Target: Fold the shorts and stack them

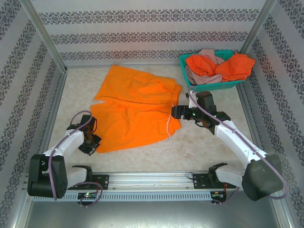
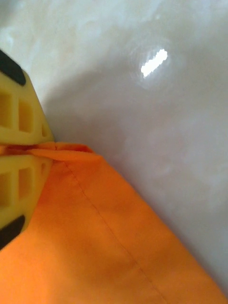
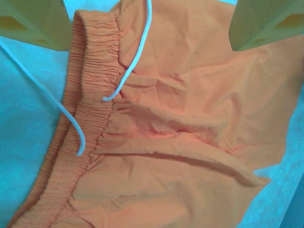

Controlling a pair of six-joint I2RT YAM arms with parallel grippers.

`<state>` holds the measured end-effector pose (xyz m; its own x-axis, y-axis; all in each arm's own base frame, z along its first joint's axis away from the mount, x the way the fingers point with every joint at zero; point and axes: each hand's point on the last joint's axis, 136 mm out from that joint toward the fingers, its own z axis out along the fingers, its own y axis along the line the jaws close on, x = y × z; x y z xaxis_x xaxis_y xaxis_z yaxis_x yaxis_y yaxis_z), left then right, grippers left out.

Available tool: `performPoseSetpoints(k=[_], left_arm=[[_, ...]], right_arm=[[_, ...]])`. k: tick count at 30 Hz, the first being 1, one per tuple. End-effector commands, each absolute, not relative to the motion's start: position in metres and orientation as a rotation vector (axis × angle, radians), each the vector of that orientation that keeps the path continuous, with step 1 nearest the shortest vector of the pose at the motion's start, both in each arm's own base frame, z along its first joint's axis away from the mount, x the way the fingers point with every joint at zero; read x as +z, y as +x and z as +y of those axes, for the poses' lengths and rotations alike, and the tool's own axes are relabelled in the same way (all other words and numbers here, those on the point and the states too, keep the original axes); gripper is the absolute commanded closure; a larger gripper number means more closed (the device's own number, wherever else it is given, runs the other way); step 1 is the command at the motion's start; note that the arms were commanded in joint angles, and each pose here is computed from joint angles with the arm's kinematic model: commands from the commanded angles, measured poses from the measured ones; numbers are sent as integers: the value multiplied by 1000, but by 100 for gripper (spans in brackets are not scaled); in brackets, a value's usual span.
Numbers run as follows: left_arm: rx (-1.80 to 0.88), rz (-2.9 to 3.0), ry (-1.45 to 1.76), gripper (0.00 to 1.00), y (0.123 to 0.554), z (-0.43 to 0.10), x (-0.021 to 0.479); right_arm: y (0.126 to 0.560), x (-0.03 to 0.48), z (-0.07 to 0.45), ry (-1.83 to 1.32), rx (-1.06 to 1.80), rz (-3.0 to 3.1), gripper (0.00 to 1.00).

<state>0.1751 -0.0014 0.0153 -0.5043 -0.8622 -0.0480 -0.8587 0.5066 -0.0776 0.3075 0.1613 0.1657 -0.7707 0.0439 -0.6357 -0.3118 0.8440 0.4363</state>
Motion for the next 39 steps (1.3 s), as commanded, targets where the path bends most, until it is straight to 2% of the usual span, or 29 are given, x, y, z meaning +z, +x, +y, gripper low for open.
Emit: performPoseSetpoints(k=[1,3,11,15,29,34,39], left_arm=[[-121,2597,-1397,96,200,3,38],[-138,2571,-1345,100,207,4,53],[-228,2478,-1207,100,227,3,95],[-247,2464,-1168,100,231,1,102],[-252,2455,-1119,100,239,2,95],[-246,2460,-1122,100,239,2,90],[-229,2453,-1124,100,240,4,91]], right_arm=[[294,163,170,-448,666,2342,15],[287,162,174,-655,551,2311,15],[270,115,159,-1424,-16,2220,13],[278,85,141,-1692,-265,2151,24],[291,38,165,-1937,-276,1914,37],[287,25,159,-2017,-303,1910,48],[288,12,154,-2038,-338,1923,66]])
